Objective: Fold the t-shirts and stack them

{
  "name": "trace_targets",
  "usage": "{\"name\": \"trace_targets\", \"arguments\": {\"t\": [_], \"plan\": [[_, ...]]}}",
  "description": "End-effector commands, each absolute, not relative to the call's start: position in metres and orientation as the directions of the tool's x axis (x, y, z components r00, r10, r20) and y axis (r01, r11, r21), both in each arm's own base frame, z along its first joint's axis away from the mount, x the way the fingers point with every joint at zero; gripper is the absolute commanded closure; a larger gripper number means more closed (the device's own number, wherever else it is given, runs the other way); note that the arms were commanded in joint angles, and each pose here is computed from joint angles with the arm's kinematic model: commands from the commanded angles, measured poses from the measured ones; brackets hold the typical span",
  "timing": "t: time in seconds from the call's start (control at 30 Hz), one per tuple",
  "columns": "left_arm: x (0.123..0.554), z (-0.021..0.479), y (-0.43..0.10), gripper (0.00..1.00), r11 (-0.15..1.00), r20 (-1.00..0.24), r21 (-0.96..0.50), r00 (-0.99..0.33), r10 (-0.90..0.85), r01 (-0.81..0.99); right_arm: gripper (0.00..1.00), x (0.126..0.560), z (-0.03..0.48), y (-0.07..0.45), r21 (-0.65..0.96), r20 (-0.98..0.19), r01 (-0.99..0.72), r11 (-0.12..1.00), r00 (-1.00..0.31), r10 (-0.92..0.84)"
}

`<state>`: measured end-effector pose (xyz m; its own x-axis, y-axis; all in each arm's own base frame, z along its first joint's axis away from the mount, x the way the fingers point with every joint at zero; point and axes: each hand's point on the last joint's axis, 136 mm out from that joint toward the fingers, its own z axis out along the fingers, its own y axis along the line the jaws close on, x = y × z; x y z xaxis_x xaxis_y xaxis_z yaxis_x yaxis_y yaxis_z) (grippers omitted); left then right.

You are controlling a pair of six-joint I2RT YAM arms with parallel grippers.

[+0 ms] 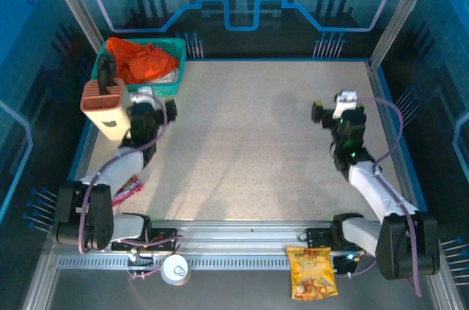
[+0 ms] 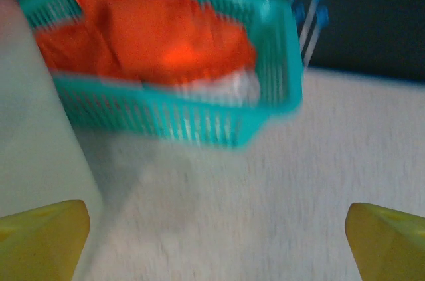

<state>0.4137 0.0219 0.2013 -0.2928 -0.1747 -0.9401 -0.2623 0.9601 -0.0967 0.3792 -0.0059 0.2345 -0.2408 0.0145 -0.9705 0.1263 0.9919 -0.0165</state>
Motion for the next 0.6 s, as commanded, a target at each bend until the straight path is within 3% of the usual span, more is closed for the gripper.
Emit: {"name": "trace_targets", "arguments": {"t": [0.0, 0.23, 0.57], "plan": [[0.407, 0.212, 0.052, 0.01, 0.878, -0.857, -0.052, -0.431, -0.284, -0.476, 0.0, 0.358, 0.207, -0.003, -0.034, -0.827, 0.137, 0.99, -0.56, 0.049], [0.479, 0.214, 0.076, 0.01, 0.855, -0.717, -0.109, -0.555, -0.421, -0.507, 0.0, 0.364, 0.214, 0.037, 0.024, -0.743, 0.023, 0.999, -0.669, 0.033], [0.596, 0.184, 0.087, 0.09, 0.903, -0.658, -0.058, -0.664, -0.354, -0.425, 0.01, 0.353, 0.203, 0.055, 0.03, -0.719, -0.05, 0.998, -0.695, -0.013]]}}
